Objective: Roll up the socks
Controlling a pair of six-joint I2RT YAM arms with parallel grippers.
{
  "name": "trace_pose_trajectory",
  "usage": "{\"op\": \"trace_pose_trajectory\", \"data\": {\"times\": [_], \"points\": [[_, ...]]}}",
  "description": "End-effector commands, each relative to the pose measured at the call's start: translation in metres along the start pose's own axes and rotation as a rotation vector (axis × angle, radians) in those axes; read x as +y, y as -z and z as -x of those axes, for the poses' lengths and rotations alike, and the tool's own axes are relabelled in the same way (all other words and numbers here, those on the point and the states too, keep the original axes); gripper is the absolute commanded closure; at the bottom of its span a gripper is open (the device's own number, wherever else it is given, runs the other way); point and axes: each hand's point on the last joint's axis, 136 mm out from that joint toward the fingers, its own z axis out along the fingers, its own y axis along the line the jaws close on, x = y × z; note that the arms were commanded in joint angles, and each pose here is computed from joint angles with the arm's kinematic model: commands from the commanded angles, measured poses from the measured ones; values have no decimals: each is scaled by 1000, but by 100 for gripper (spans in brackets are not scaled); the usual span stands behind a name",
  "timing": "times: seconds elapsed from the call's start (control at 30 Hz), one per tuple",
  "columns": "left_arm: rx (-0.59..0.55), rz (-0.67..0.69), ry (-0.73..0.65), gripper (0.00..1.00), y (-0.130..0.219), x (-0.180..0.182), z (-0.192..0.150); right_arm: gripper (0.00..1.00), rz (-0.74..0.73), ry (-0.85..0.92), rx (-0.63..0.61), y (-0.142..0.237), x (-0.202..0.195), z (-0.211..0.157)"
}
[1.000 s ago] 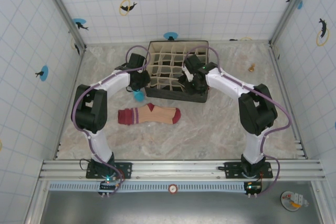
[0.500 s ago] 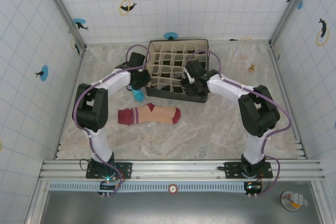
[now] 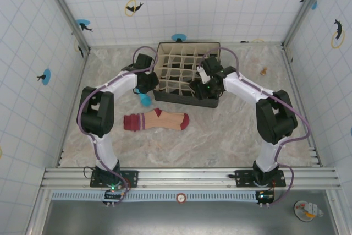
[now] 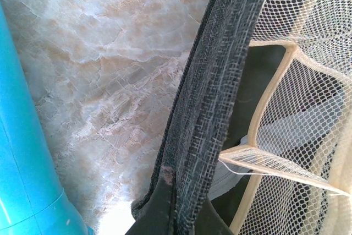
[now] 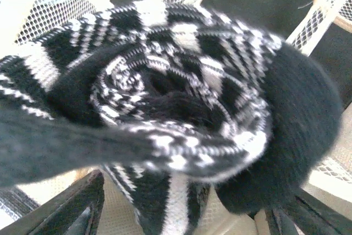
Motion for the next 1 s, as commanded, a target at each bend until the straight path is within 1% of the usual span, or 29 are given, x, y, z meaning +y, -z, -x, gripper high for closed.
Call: {"op": "trace_pose_trajectory", "data": {"times": [0.0, 0.17, 0.3, 0.37, 0.5, 0.57, 0.77, 0.87, 0.97], "points": [[72, 24, 68, 100, -9, 7, -11, 22, 22, -25, 54, 24, 3, -15], [70, 22, 67, 100, -8, 6, -10, 22, 96, -49, -44, 48, 12, 3], [71, 19, 67, 100, -7, 6, -10, 27, 152, -80, -100, 61, 15, 16], [71, 17, 68, 100, -8, 5, -9, 27, 177, -96, -138, 62, 14, 22], [75, 13, 65, 100, -7, 4, -10, 34, 154, -125, -152, 58, 0, 30], [78, 11, 65, 100, -8, 4, -11, 38, 143, -149, -184, 54, -9, 33], [77, 6, 78, 100, -7, 3, -10, 56, 113, -221, -261, 38, -31, 43], [75, -1, 86, 100, -7, 2, -9, 61, 137, -266, -258, 26, -38, 45], [70, -6, 90, 100, -6, 0, -8, 64, 168, -253, -236, 12, -33, 44]]}}
